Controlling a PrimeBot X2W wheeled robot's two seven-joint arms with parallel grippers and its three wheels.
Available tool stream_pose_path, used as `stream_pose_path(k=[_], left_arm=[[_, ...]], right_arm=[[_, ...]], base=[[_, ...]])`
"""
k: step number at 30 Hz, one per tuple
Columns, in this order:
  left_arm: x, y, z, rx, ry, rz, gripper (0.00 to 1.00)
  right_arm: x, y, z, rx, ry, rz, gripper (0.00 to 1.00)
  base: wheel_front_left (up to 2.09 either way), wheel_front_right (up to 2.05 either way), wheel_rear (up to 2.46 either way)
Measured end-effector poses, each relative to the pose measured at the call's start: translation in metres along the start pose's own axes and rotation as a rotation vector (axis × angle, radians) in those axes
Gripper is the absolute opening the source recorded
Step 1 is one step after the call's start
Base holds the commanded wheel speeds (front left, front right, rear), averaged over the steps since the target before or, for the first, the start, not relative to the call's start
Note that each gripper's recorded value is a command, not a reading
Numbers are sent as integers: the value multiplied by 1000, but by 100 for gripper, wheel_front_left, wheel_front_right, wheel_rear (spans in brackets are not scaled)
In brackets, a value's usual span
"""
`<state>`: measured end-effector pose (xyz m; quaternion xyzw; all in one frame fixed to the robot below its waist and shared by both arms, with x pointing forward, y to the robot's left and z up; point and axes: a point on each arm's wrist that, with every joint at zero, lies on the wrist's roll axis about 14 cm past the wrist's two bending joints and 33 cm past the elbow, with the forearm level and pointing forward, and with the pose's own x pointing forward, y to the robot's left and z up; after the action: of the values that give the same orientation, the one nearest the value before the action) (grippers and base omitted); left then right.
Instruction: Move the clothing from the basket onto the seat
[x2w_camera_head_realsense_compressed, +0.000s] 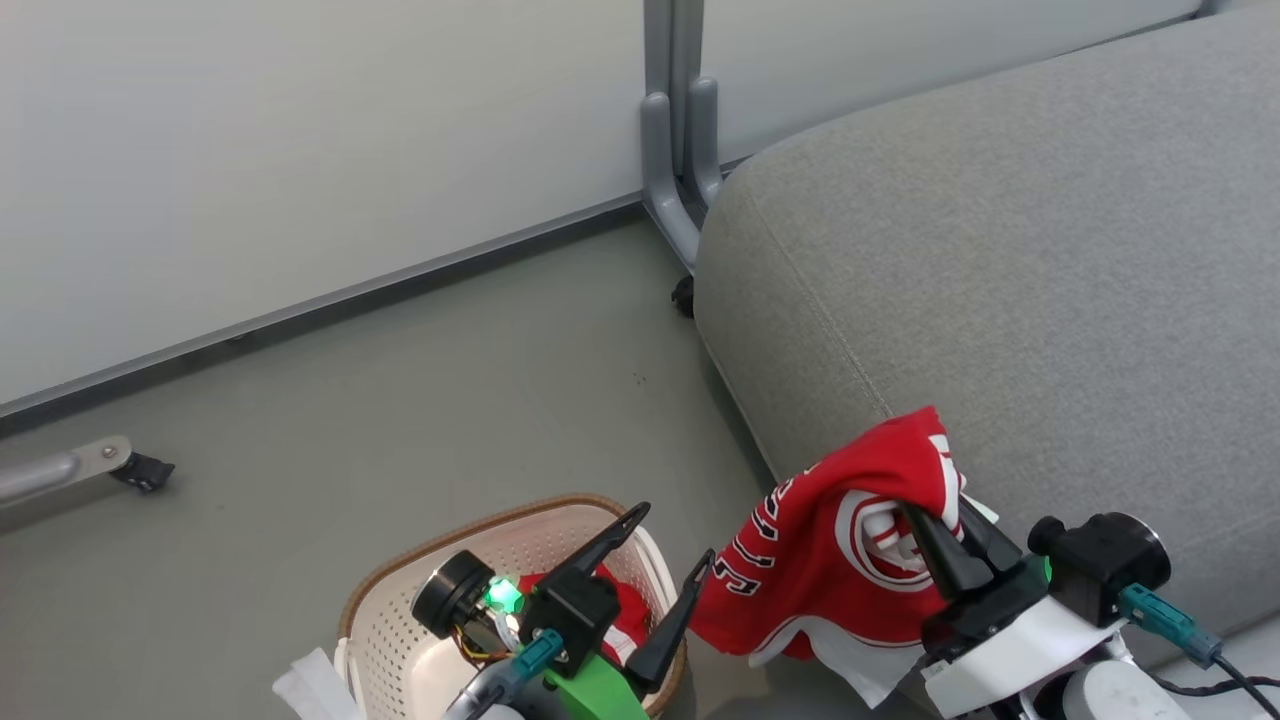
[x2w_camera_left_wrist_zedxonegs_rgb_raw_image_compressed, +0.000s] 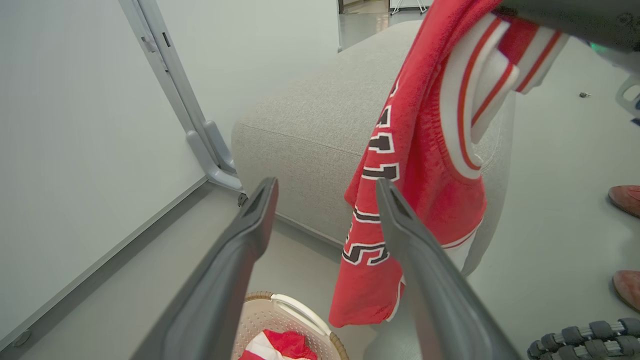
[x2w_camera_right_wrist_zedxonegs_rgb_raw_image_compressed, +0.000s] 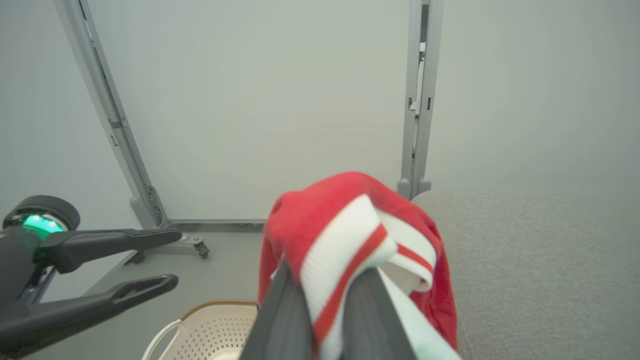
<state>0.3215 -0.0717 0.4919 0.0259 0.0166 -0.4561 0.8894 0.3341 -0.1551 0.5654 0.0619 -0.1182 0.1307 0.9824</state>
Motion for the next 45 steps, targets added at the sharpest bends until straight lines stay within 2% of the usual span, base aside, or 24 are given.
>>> stream_pose_path(k=[10, 16, 21, 27, 33, 36, 39, 42, 45], left_arm=[[20, -16, -23, -49, 33, -126, 100], [40, -20, -33, -51, 48, -213, 100], [57, -23, -38, -59, 45, -288, 100], [74, -10, -58, -69, 67, -328, 100], [83, 8, -82, -99, 72, -333, 100], [85, 18, -95, -115, 83, -321, 100], [86, 30, -109, -126, 97, -302, 100], [85, 37, -121, -143, 109, -291, 100], [83, 43, -133, -163, 123, -273, 100]], right_arm=[[-9, -43, 32, -82, -78, -143, 0], [1, -72, 61, -198, -138, -204, 0], [30, -102, 108, -337, -255, -223, 0], [85, -139, 170, -536, -396, -212, 0], [139, -189, 205, -631, -456, -253, 0], [158, -215, 187, -634, -400, -280, 0], [174, -237, 144, -594, -305, -301, 0], [176, -257, 78, -500, -175, -341, 0], [159, -274, 4, -407, -17, -403, 0]], base=[[0, 0, 0], [0, 0, 0], [0, 0, 0], [0, 0, 0], [0, 0, 0], [0, 0, 0], [0, 0, 0], [0, 0, 0], [0, 0, 0]])
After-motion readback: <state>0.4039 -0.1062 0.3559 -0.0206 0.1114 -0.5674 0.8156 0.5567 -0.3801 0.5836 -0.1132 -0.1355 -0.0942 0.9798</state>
